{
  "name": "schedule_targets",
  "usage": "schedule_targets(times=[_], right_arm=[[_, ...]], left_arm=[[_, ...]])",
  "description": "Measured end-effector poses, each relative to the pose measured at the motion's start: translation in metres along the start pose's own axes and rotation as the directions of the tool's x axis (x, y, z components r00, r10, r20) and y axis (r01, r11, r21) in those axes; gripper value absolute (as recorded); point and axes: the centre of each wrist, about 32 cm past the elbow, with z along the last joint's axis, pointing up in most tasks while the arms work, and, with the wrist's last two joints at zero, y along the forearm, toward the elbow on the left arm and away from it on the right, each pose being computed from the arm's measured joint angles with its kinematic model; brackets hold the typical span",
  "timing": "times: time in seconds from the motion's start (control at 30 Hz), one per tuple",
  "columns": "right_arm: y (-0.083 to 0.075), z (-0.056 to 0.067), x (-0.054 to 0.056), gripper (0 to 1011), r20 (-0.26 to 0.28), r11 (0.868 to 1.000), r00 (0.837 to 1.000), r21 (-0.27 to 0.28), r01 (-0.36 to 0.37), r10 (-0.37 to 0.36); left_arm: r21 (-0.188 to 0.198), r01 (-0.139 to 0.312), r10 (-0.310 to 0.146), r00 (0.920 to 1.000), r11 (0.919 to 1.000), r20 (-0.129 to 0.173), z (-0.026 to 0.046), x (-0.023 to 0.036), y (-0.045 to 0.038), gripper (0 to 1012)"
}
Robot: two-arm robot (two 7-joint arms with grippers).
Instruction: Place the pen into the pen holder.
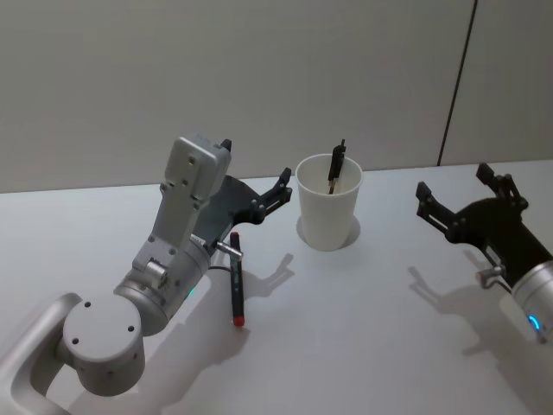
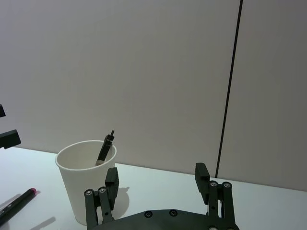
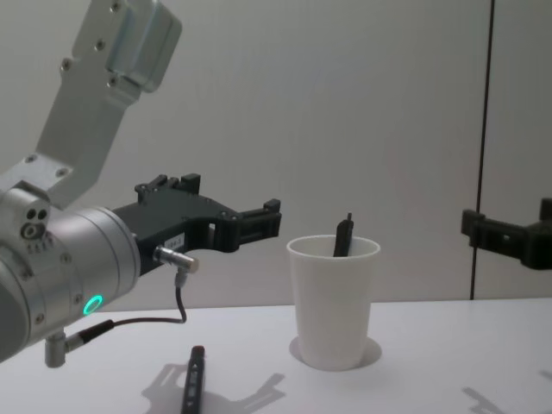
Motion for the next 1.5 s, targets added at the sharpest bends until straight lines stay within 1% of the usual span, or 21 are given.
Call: schedule_targets(times=[0.07,0.23,0.63,0.97,1.2,1.5], right_arm=[[-0.005,0.003,0.000,1001,0.000,1.000,1.000,-0.012,0.003,-0.003],[-0.008,0.004,0.000,1001,-0.001,1.000,1.000,-0.022,0.004,-0.005],[-0.009,0.004,0.000,1001,-0.001,1.000,1.000,-0.023,0.005,-0.005],[-0.009,0.004,0.000,1001,-0.001,1.000,1.000,-0.023,0.005,-0.005],[-0.009,0.004,0.000,1001,-0.001,1.000,1.000,-0.022,0.005,-0.005],[-0.009,0.004,0.000,1001,0.000,1.000,1.000,-0.022,0.005,-0.005]], left_arm=[[0.000,0.000,0.000,1.0000,1.0000,0.000,0.0000,0.0000,0.0000,1001],[0.000,0.000,0.000,1.0000,1.0000,0.000,0.0000,0.0000,0.0000,1001],[0.000,0.001,-0.001,1.0000,1.0000,0.000,-0.0001,-0.0001,0.0001,1001],[0.010,0.013,-0.013,0.9998,0.9999,-0.017,0.0013,0.0004,0.0028,1001],[0.028,0.028,-0.027,0.9990,0.9992,-0.036,0.0042,0.0005,0.0074,1001],[0.079,0.049,-0.043,0.9966,0.9957,-0.070,0.0090,-0.0021,0.0167,1001]])
